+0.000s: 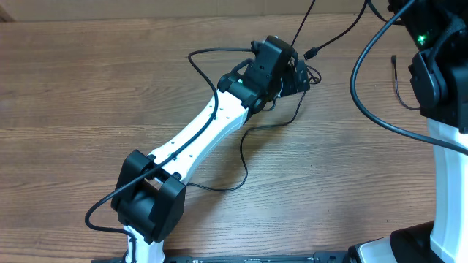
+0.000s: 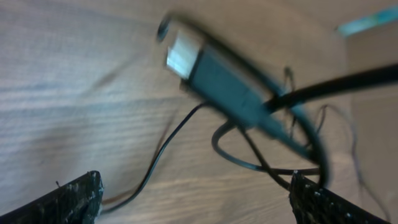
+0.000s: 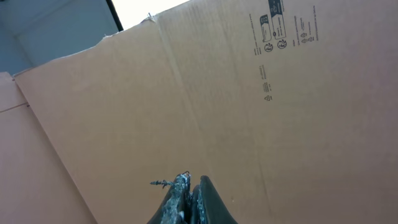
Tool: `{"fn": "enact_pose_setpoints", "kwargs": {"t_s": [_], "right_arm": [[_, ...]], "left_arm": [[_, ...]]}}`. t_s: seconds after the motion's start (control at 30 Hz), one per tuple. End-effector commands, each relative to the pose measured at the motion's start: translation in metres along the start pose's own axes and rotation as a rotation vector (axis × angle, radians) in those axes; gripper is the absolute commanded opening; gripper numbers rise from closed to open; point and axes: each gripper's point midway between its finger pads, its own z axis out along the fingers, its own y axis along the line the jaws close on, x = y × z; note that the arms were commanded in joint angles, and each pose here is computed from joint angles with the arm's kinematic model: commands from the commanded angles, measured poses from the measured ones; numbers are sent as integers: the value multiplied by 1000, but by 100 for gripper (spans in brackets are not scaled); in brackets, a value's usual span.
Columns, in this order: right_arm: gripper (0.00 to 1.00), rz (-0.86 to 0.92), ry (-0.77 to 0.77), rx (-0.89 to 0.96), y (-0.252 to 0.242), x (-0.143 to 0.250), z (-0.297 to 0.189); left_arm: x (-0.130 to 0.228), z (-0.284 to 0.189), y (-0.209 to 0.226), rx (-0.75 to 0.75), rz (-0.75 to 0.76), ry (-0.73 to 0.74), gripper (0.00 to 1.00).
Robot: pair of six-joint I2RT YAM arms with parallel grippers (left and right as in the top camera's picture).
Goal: Untangle cables
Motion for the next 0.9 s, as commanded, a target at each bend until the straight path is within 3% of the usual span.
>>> {"fn": "enact_pose_setpoints", "kwargs": {"t_s": [0.0,0.43,0.73,0.87], "right_arm": [[4,-7,-17,-7,2,-6,-4],[4,-10,-76,-64,19,-30,-26],[4,100,-109,-161,43,-51,-59],[4,123,-142,-181,50,-65,-80]], "left_arm": [[-12,6,7,-29,-54,-71,95],[-16,9,14,-69,-53,-104,93],[-13,22,23,-85,-56,-96,97],[-21,21,28,-112,-57,-137,88]]}}
